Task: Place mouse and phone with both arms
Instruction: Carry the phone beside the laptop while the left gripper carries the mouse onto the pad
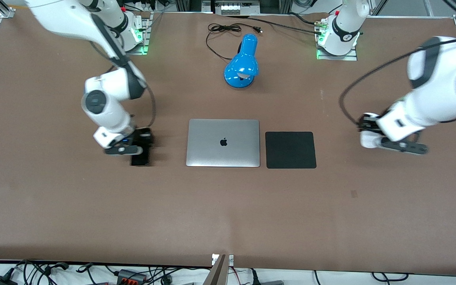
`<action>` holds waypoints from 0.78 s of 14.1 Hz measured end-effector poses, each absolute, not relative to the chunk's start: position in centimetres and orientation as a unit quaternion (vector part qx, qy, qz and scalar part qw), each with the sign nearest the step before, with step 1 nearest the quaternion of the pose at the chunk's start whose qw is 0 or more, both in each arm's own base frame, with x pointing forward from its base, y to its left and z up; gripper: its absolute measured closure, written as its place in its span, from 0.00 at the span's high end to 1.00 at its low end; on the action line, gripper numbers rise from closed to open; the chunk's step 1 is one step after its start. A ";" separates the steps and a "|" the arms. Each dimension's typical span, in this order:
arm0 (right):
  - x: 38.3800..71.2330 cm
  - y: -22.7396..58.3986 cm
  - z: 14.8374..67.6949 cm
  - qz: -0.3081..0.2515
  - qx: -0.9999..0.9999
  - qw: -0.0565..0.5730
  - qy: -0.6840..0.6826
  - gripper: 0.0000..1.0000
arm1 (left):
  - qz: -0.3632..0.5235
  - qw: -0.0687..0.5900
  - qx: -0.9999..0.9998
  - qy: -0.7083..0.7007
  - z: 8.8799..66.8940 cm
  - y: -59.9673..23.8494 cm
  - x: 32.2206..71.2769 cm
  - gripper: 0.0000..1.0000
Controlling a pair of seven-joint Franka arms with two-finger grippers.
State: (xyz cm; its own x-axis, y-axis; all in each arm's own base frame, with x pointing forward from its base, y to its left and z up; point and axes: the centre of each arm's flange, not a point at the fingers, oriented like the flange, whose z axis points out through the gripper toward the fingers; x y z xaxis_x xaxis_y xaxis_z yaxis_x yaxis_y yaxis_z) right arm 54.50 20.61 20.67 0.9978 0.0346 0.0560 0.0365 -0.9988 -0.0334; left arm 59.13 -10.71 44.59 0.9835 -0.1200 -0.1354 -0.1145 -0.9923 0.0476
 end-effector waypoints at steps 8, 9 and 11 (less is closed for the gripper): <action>55.2 23.0 17.7 -0.015 -1.000 0.019 0.006 1.00 | -0.005 -0.013 1.000 0.027 28.1 -24.0 56.4 0.62; 56.1 22.8 19.0 -0.021 -0.999 0.019 0.014 1.00 | 0.001 -0.026 0.999 0.032 26.4 -24.9 56.1 0.62; 58.9 20.7 24.2 -0.011 -0.999 0.005 0.038 1.00 | 0.012 -0.033 0.999 0.040 23.9 -26.5 55.5 0.62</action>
